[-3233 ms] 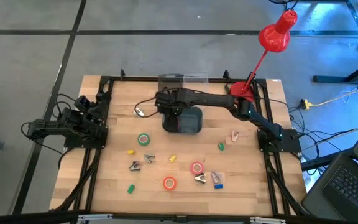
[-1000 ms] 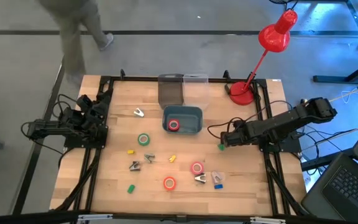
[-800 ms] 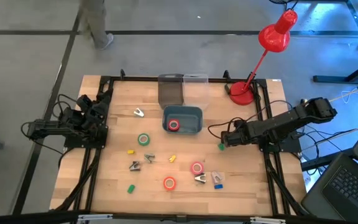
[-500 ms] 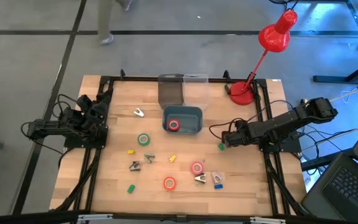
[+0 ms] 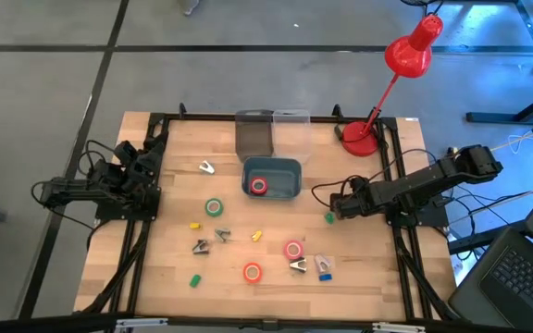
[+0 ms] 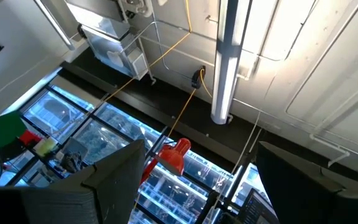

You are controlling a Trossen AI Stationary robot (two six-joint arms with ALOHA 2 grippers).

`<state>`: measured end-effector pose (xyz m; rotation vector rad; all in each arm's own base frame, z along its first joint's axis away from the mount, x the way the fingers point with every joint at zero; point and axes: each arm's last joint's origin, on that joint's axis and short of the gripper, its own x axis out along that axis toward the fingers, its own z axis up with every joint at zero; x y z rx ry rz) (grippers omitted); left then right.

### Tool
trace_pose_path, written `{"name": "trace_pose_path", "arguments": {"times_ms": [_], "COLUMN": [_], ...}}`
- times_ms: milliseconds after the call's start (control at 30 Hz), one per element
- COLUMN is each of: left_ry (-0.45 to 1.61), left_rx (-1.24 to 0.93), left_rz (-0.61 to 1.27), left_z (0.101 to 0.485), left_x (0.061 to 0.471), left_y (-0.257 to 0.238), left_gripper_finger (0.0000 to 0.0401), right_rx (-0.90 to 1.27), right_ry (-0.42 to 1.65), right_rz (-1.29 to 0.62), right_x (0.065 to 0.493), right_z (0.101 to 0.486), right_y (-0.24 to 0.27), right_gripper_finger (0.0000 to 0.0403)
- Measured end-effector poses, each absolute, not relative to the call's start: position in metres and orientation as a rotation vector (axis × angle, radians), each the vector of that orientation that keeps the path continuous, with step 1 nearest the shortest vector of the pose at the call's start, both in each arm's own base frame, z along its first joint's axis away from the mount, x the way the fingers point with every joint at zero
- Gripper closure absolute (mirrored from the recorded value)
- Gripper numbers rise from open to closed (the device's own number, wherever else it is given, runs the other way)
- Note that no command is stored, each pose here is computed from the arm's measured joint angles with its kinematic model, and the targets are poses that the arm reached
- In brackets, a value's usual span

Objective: Pick and place Stapler, Stapler remover, tape
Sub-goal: Put the pink staple remover into the white bin

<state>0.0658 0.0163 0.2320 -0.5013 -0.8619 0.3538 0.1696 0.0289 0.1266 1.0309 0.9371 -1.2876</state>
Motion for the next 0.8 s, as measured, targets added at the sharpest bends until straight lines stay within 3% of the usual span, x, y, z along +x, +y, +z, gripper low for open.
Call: {"name": "trace_pose_path", "arguments": {"times_ms": [367, 533, 800], "left_ry": [-0.861, -0.861, -0.847], "left_rx": [-0.501, -0.5, -0.497], "left_rz": [0.354, 0.354, 0.358], "left_z": [0.232, 0.232, 0.231], "left_x": [0.066, 0.066, 0.067], "left_y": [0.016, 0.016, 0.016], "left_gripper_finger": [0.0104, 0.0104, 0.0104], "right_rx": [1.006, 0.911, 0.714], "right_ry": [0.943, 0.907, 0.928], "right_rz": [-1.186, -1.018, -0.959], "right_x": [0.185, 0.216, 0.24], "right_z": [0.14, 0.183, 0.259], "right_y": [0.032, 0.032, -0.019], "right_gripper_finger": [0.0319, 0.0319, 0.0319]}}
